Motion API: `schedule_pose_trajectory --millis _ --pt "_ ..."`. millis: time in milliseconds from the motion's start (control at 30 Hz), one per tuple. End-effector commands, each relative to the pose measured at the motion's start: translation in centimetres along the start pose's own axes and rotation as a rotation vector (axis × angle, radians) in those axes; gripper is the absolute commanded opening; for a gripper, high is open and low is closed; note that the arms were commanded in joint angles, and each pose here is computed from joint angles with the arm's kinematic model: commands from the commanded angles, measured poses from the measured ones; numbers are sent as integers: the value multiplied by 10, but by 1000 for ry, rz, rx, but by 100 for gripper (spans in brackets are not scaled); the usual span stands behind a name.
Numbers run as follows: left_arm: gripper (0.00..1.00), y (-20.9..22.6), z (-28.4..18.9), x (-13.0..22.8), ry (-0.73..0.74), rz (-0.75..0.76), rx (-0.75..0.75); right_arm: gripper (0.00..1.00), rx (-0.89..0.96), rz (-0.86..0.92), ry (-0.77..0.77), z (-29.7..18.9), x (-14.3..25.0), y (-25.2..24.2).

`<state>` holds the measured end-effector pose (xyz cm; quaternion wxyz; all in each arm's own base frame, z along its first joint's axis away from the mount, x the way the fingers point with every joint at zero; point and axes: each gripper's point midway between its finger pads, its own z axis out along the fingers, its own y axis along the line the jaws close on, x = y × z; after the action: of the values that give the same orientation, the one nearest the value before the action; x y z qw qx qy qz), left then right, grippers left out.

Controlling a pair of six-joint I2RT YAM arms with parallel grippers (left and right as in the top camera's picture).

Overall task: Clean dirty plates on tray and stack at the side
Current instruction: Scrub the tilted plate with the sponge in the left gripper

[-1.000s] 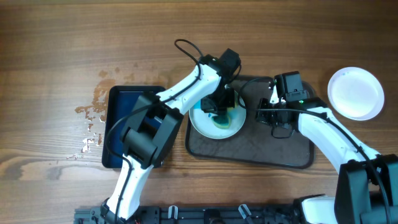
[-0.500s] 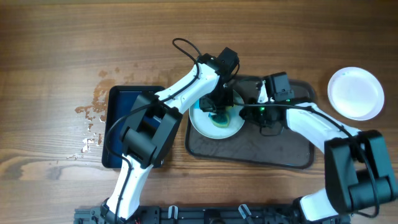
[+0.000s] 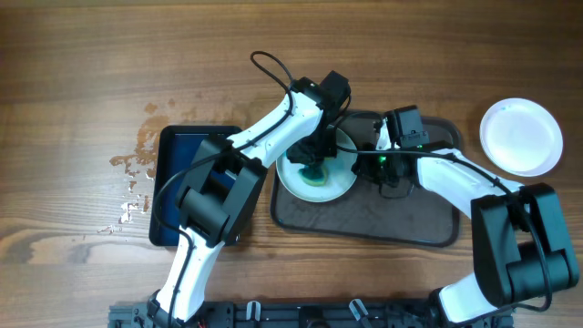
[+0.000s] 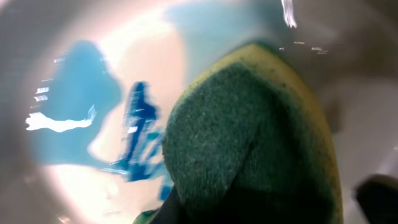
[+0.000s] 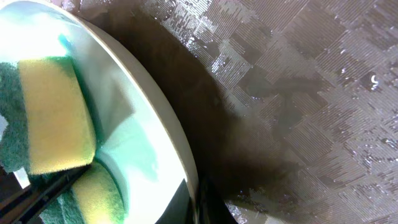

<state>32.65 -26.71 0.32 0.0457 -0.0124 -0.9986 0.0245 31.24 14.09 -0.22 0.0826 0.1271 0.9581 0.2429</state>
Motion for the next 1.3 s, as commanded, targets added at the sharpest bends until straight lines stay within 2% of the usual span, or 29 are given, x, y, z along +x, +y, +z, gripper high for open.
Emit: schedule_pose_trajectory --millis 0,133,300,333,367,567,633,700,767,867,1000,1100,1267 --pt "4 82 20 -11 -37 -78 -340 4 96 38 38 16 14 -25" --pt "4 97 18 -16 -33 -143 -345 4 109 44 37 15 14 -28" --pt "4 75 24 -7 28 -97 -238 4 147 39 18 14 11 -35" --pt "4 63 26 -5 43 -64 -188 4 147 36 19 14 11 -35" --pt "4 34 29 -1 78 -20 -45 4 149 38 21 14 12 -36" --pt "4 -61 14 9 163 46 422 4 150 39 23 14 13 -36" --pt "4 -82 9 16 171 88 489 4 151 36 25 14 13 -36" --pt "4 -93 10 20 156 129 497 4 151 36 25 14 13 -36" --pt "4 -95 13 19 122 151 468 4 151 35 25 14 13 -36" --pt "4 -66 27 -3 -3 119 264 4 151 32 26 14 13 -37" --pt "4 17 30 -31 -123 7 -96 4 152 29 27 14 13 -37" --pt "4 69 22 -37 -132 -39 -282 4 151 20 27 14 13 -36" --pt "4 107 15 -39 -130 -157 -379 4 153 22 29 14 14 -37"
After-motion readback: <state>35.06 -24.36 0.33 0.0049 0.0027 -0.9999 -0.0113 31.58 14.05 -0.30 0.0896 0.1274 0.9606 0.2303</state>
